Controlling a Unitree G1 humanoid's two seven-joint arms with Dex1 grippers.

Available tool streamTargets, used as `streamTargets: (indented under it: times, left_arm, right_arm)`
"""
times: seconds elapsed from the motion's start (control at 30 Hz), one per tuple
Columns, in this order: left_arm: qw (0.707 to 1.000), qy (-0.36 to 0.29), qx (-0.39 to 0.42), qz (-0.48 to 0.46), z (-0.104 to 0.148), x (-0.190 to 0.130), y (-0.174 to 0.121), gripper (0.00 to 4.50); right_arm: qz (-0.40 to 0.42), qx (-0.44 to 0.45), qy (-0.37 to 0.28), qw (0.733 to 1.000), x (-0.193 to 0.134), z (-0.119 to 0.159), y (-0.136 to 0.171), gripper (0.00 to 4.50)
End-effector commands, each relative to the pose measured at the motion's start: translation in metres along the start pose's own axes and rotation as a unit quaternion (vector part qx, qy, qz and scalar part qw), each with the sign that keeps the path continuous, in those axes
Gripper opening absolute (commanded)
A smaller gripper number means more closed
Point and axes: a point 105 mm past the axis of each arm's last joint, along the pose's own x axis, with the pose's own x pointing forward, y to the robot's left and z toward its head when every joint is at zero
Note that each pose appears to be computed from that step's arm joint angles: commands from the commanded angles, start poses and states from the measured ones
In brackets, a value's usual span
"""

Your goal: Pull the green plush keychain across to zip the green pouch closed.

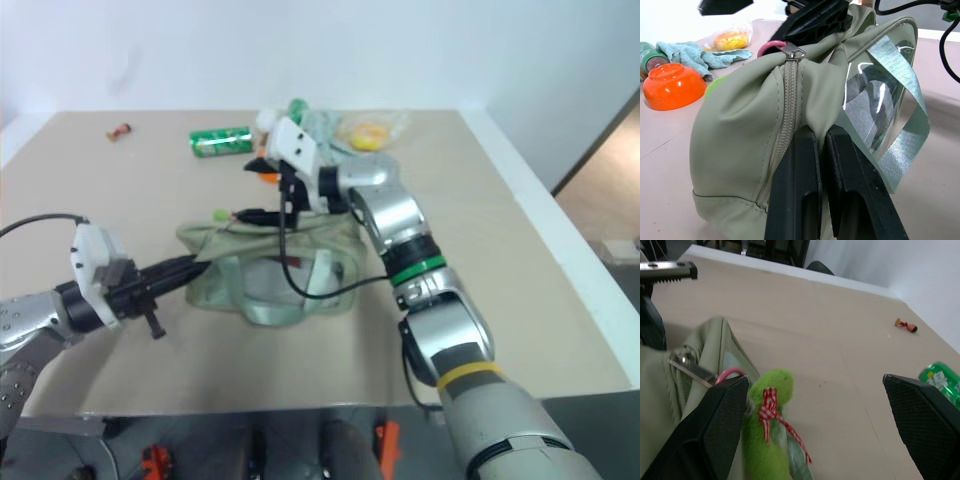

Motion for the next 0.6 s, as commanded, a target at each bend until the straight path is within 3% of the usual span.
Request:
streamTargets:
  times: [0.03, 0.3, 0.6]
  left_arm:
    - [1.0, 0.013, 0.007, 0.002, -0.002, -0.002, 0.001, 0.0]
    - [1.0, 0.013, 0.01, 0.0, -0.002, -0.001, 0.003, 0.0]
    - [1.0, 0.005, 0.021, -0.009, 0.004, 0.003, 0.002, 0.0]
  right_arm:
    - [-0.011, -0.023, 0.017, 1.0, -0.013, -0.003, -0.004, 4.47]
    - [0.011, -0.036, 0.028, 0.999, -0.023, -0.007, 0.004, 4.47]
    - [0.053, -0.039, 0.008, 0.998, 0.003, -0.002, 0.029, 4.47]
